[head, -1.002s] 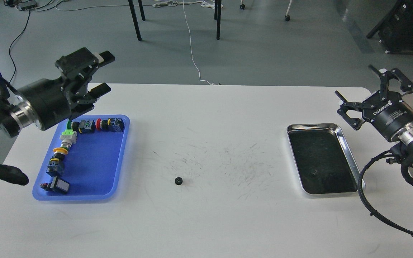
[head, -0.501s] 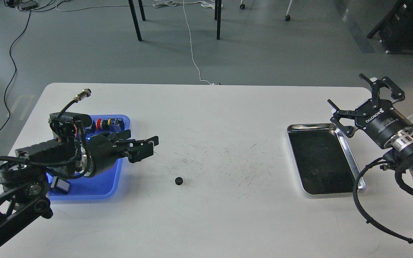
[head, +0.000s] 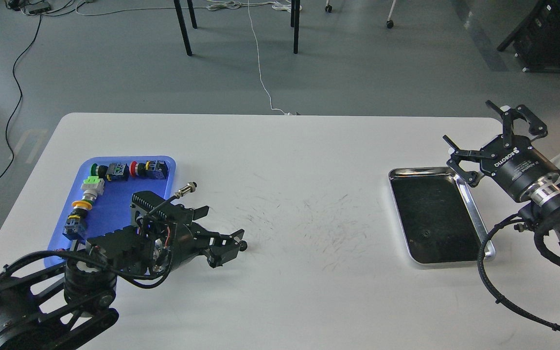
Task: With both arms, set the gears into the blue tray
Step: 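Reach the left gripper to the black gear and grasp it, then carry the gear into the blue tray and release it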
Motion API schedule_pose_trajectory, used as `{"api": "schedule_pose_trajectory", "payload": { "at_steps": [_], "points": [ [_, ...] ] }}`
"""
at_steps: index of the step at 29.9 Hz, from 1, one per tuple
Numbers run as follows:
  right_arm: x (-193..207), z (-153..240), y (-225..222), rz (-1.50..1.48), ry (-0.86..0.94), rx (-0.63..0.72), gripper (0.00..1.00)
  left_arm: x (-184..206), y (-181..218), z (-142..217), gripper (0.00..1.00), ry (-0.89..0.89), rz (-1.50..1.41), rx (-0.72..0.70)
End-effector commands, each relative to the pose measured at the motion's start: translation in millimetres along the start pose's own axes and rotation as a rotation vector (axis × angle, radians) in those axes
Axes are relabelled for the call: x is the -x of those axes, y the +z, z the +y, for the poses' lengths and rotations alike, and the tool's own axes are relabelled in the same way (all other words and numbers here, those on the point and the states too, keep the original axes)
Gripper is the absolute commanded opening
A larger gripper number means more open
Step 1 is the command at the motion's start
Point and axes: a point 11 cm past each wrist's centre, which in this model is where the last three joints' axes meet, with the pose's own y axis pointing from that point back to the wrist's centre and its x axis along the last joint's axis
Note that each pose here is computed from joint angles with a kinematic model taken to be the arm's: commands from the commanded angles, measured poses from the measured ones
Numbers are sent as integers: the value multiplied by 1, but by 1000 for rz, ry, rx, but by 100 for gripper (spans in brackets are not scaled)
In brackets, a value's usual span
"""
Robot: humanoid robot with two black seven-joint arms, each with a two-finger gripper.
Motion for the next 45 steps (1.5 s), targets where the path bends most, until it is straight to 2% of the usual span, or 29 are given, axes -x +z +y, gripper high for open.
{"api": "schedule_pose_trajectory", "payload": {
  "at_steps": [1,12,20,24,30,32,33,35,37,40,45],
  "points": [
    [-1,0,0,2,8,0,94,3,7,-8,96,-4,21,13],
    [-1,1,-2,8,9,-2,94,31,31,-24,94,-48,118,72],
    [-1,1,-3,9,9,-2,94,40,27,-30,84,-73,135,52],
    [-1,1,-3,9,9,-2,94,41,25,-30,74,-75,135,48],
    [-1,1,-2,9,9,0,94,41,24,-30,47,-80,134,44],
    [-1,1,-2,9,9,0,94,42,23,-30,44,-84,132,42],
    [-1,1,-2,8,9,-2,94,42,22,-30,38,-88,131,41],
    [-1,1,-3,11,8,-1,94,44,23,-30,20,-96,130,44],
    [-1,1,-3,9,9,-2,94,44,24,-30,10,-99,131,47],
    [-1,1,-3,10,8,-2,94,44,22,-29,5,-97,131,42],
    [-1,1,-3,9,9,-2,94,38,21,-29,4,-77,125,41]
  ]
}}
